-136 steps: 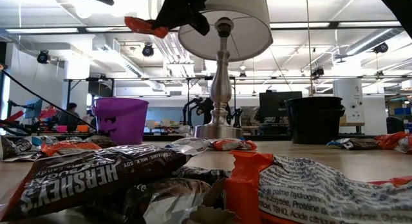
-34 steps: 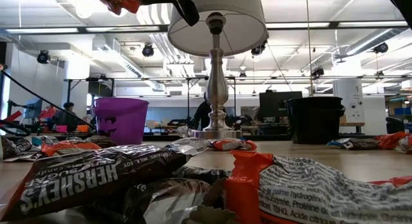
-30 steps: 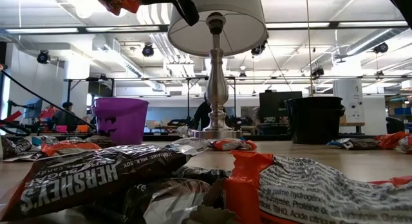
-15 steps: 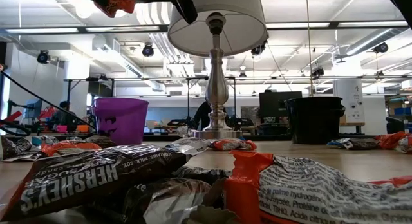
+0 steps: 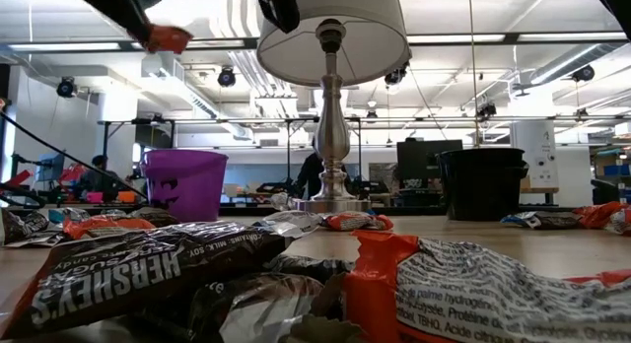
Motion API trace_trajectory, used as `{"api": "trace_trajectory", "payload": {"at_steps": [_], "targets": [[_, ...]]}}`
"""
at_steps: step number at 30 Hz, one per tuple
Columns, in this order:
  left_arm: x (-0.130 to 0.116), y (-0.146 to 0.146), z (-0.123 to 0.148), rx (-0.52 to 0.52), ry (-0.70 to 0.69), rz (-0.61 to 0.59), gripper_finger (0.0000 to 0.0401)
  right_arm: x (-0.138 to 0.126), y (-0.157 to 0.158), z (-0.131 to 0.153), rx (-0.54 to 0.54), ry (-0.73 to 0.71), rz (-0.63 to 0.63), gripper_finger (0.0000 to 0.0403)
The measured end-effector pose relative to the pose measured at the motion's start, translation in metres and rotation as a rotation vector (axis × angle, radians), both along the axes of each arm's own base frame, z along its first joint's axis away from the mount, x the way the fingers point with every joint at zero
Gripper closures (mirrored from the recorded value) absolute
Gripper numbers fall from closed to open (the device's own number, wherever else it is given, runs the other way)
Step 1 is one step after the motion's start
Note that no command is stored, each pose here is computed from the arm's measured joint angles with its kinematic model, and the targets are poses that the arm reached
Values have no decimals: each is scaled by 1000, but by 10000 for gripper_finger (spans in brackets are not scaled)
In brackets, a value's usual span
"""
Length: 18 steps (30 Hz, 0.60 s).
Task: Sort candy
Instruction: Put the orange chocolate into the purple bucket
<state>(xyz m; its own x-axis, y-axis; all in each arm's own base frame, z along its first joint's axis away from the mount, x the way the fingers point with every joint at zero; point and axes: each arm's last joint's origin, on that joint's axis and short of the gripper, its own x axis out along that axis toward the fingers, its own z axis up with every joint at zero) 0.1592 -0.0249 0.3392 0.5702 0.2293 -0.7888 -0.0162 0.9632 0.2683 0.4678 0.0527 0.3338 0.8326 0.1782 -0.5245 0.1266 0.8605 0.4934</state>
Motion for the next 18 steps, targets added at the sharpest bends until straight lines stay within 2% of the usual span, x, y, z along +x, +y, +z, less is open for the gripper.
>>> {"api": "trace_trajectory", "payload": {"at_steps": [6, 14, 18], "targets": [[-11, 21, 4, 34, 7, 79, 401, -8, 6, -10, 1, 129, 2, 275], [-22, 50, 7, 100, 41, 180, 401, -15, 15, -19, -17, 219, 16, 275], [-23, 65, 6, 134, 72, 229, 401, -21, 14, -27, -53, 306, -23, 274]]}}
